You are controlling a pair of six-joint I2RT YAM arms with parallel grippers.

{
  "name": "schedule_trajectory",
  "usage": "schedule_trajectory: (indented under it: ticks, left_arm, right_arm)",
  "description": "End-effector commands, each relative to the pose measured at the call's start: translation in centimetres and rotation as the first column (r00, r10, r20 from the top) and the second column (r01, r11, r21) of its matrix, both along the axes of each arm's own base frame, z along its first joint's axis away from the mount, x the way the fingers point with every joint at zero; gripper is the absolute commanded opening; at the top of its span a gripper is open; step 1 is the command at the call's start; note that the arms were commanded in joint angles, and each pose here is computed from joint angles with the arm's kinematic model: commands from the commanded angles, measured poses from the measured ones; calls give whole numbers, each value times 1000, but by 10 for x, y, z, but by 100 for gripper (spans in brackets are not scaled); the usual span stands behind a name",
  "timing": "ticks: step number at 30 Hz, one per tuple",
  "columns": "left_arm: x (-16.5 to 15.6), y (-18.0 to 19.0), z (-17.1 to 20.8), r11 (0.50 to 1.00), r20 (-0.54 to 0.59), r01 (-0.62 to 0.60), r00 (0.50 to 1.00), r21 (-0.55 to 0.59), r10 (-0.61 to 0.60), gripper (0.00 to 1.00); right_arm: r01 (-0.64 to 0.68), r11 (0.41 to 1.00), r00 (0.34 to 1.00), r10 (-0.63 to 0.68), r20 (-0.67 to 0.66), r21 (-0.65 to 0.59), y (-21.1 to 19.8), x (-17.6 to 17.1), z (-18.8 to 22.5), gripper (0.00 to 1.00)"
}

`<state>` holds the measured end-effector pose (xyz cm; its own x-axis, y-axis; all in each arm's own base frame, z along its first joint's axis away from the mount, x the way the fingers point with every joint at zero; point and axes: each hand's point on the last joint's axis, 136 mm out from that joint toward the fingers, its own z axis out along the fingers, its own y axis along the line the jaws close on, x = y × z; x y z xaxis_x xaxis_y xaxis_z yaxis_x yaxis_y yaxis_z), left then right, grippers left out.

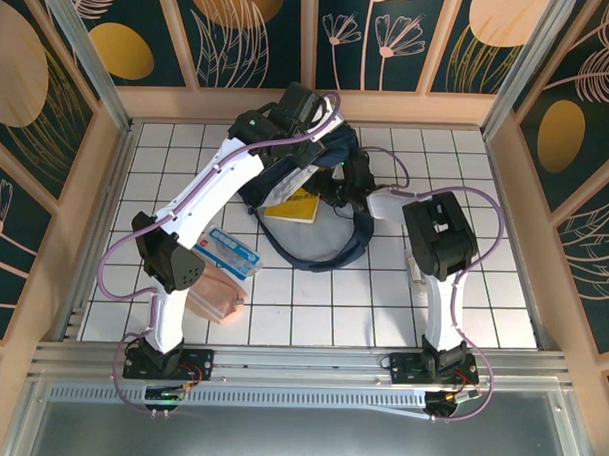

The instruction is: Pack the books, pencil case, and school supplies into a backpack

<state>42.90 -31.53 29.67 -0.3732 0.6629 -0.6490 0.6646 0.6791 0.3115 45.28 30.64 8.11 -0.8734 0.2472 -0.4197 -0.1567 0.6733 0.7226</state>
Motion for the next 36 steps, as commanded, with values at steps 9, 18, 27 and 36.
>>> schedule_trajectory:
  ticks: [9,18,27,36]
  left_arm:
    - [5,-7,42,997,120,7,993,-82,3,0]
    - [4,-8,33,998,97,14,995,-65,-8,0]
    - [5,-10,32,997,93,21,996,-68,-14,0]
    - [1,-12,22,997,59,26,998,-73,-22,0]
  right_arm:
    - [-186,896,878,336,341,-403,-31,-82,43,56]
    - [-365,794,685,583,438,-486,29,-143,28,47]
    - [-130,856,865,345,365,-500,22,-102,-27,6]
    - [306,802,880,-32,474,-513,-20,-36,3,4]
